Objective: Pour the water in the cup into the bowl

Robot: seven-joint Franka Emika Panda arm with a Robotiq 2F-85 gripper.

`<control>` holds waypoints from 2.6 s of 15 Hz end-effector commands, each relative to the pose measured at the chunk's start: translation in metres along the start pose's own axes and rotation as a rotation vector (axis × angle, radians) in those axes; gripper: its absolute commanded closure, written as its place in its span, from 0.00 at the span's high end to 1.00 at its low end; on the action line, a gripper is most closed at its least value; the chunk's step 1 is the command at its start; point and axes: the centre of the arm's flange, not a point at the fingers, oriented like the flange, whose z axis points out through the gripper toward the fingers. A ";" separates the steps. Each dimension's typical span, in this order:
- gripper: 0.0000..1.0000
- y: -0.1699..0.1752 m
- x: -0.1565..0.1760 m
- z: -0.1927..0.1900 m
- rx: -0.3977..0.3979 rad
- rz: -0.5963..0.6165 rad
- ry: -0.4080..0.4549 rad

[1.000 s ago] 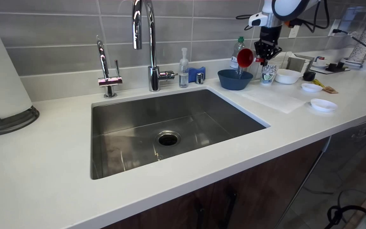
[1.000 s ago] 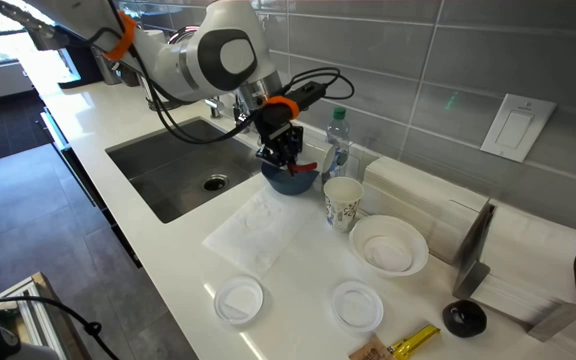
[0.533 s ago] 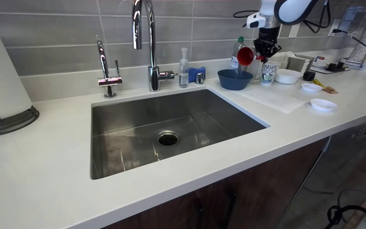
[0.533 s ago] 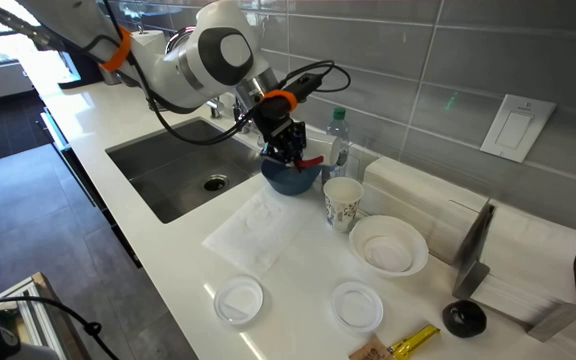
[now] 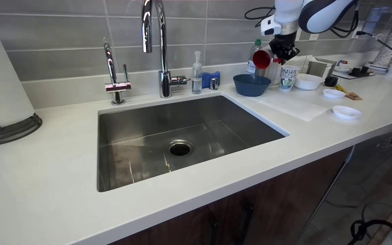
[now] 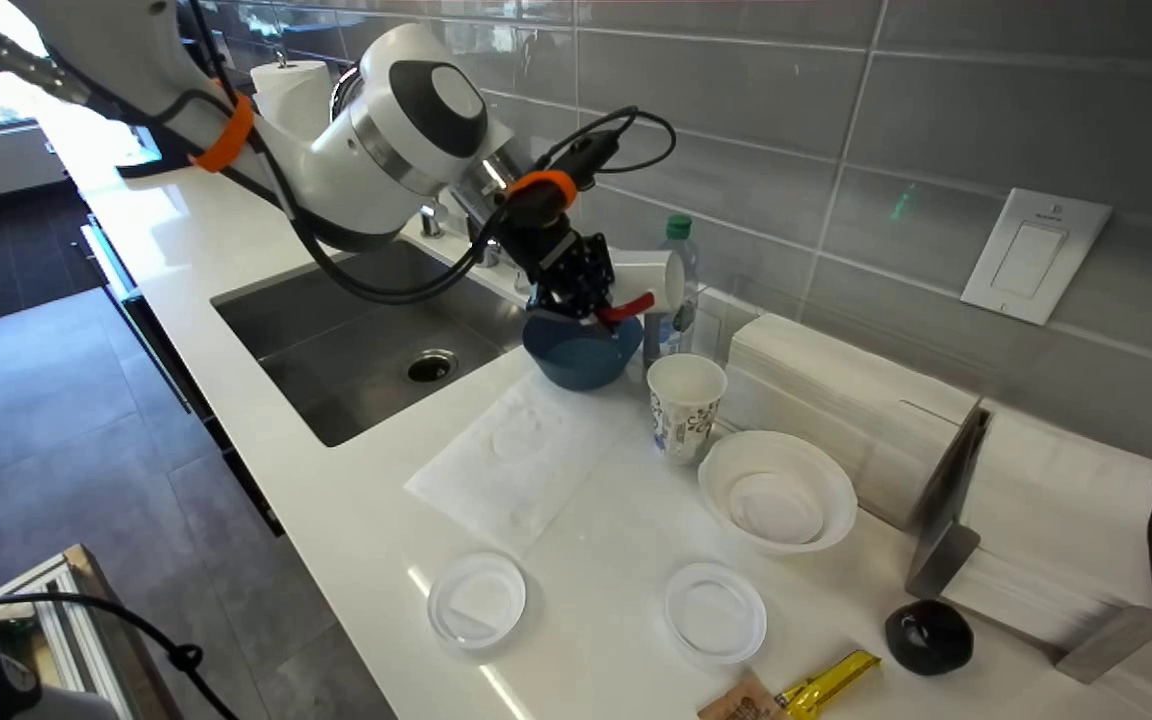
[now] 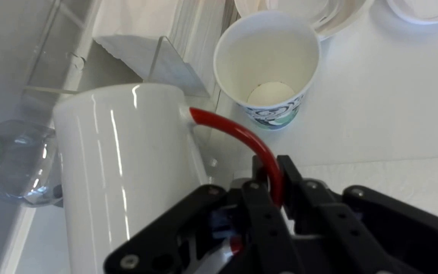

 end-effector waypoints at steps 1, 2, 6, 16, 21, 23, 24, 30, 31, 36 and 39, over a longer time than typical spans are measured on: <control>0.12 -0.001 0.002 0.001 0.003 -0.003 0.001; 0.12 -0.001 0.002 0.003 0.007 -0.004 0.001; 0.12 -0.002 0.003 0.007 0.013 -0.005 0.001; 0.03 -0.010 0.017 -0.001 0.089 -0.003 -0.113; 0.03 -0.014 0.027 -0.019 0.066 0.036 -0.238; 0.03 -0.010 0.033 -0.028 0.029 0.061 -0.298; 0.03 -0.008 0.036 -0.032 0.017 0.063 -0.317; 0.03 -0.001 0.063 -0.044 -0.050 0.060 -0.391; 0.03 -0.001 0.064 -0.044 -0.057 0.064 -0.400; 0.12 -0.007 0.068 -0.039 -0.026 0.046 -0.356; 0.12 -0.007 0.068 -0.039 -0.026 0.046 -0.356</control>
